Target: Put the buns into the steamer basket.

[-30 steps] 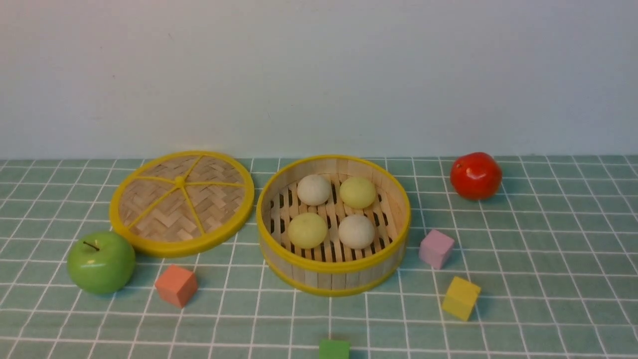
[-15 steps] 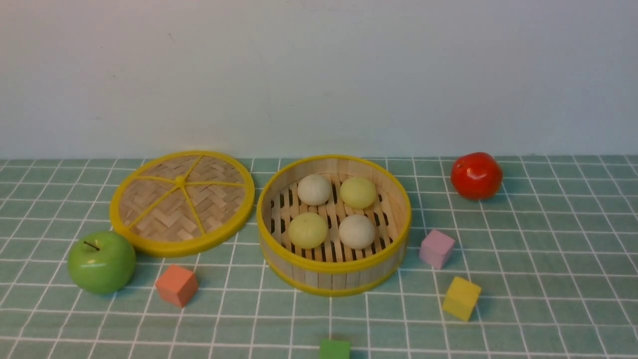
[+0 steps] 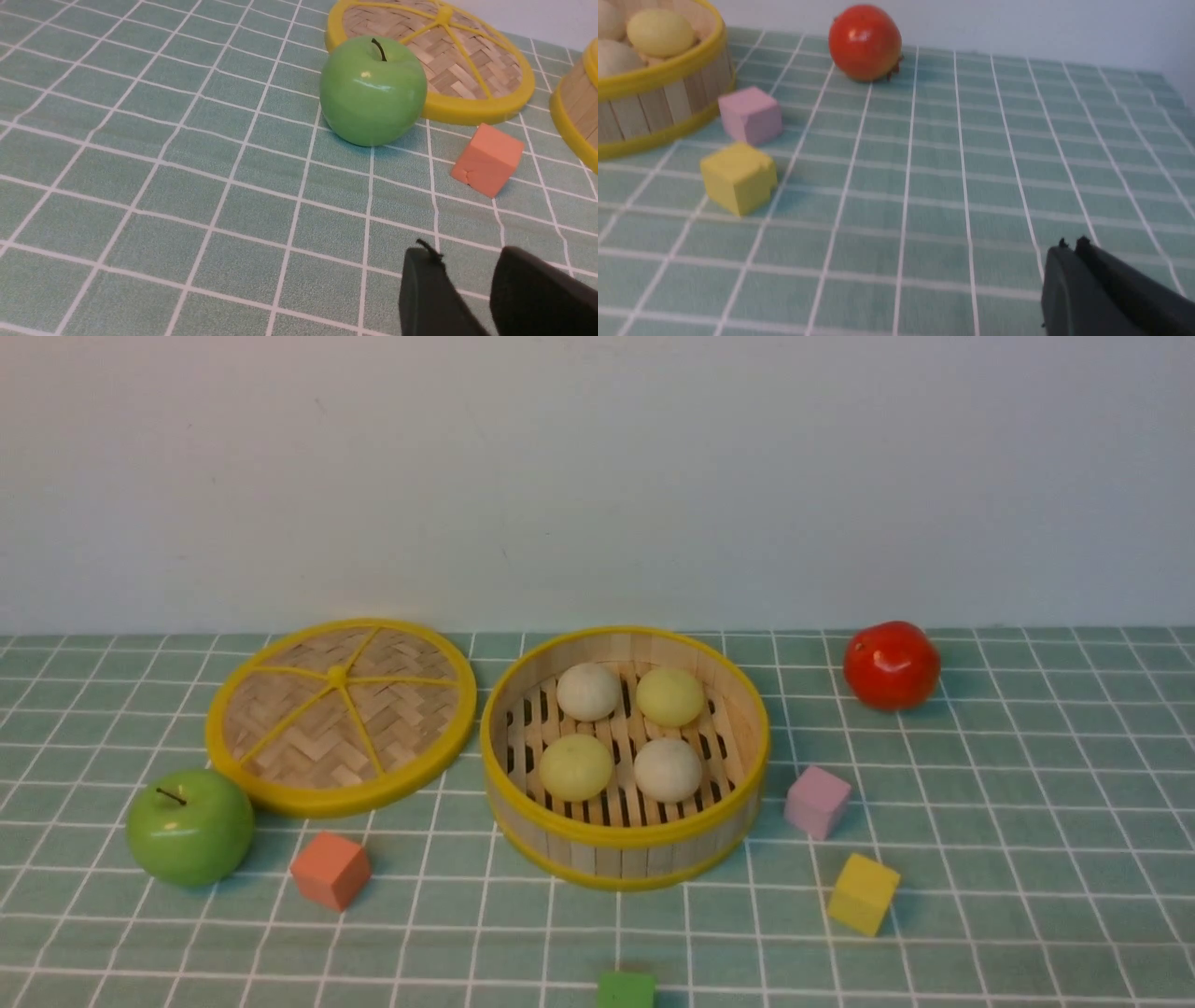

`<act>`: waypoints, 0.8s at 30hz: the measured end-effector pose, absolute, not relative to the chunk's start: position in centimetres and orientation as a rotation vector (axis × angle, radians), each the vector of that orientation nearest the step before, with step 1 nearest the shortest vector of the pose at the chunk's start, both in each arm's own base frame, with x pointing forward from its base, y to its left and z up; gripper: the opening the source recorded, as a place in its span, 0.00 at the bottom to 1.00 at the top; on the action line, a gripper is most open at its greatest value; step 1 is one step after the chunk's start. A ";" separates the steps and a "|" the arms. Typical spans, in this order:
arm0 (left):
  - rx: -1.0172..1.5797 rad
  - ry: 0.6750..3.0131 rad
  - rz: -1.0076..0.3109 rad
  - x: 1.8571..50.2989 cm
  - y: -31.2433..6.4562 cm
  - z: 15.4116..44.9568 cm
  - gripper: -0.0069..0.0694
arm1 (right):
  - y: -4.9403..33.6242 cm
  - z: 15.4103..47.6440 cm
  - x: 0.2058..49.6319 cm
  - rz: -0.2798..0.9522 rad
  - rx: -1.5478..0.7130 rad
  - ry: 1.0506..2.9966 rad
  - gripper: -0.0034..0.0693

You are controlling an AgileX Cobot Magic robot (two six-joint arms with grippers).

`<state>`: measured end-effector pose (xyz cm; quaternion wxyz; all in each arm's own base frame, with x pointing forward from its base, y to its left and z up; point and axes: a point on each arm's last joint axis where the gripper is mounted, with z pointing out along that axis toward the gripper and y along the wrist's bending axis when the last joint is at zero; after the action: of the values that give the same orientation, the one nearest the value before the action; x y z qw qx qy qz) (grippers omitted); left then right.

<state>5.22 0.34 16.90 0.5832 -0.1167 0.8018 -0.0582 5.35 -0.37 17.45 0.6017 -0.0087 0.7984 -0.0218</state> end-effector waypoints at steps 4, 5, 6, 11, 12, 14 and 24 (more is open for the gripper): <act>-0.272 1.872 -0.136 5.2 0.3 16.9 0.37 | -0.3 17.5 5.3 -0.037 -0.008 1.855 0.06; -0.272 1.872 -0.136 5.2 0.3 16.9 0.37 | -0.3 17.4 5.3 -0.029 -0.003 1.856 0.06; -0.272 1.872 -0.136 5.2 0.3 16.9 0.37 | -0.3 17.4 5.3 -0.024 0.001 1.857 0.06; -0.272 1.872 -0.136 5.2 0.3 16.9 0.38 | -0.2 17.4 5.3 0.000 0.016 1.859 0.07; -0.272 1.872 -0.136 5.2 0.3 16.9 0.37 | -0.2 17.4 5.3 0.002 0.017 1.859 0.08; -0.272 1.872 -0.136 5.2 0.3 16.9 0.37 | -0.2 17.4 5.3 0.003 0.018 1.859 0.08; -0.272 1.872 -0.136 5.2 0.3 16.9 0.38 | -0.2 17.4 5.3 0.005 0.019 1.859 0.09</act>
<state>5.22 0.34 16.90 0.5832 -0.1167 0.8018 -0.0582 5.28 -0.20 17.42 0.5981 0.0081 0.8014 0.0022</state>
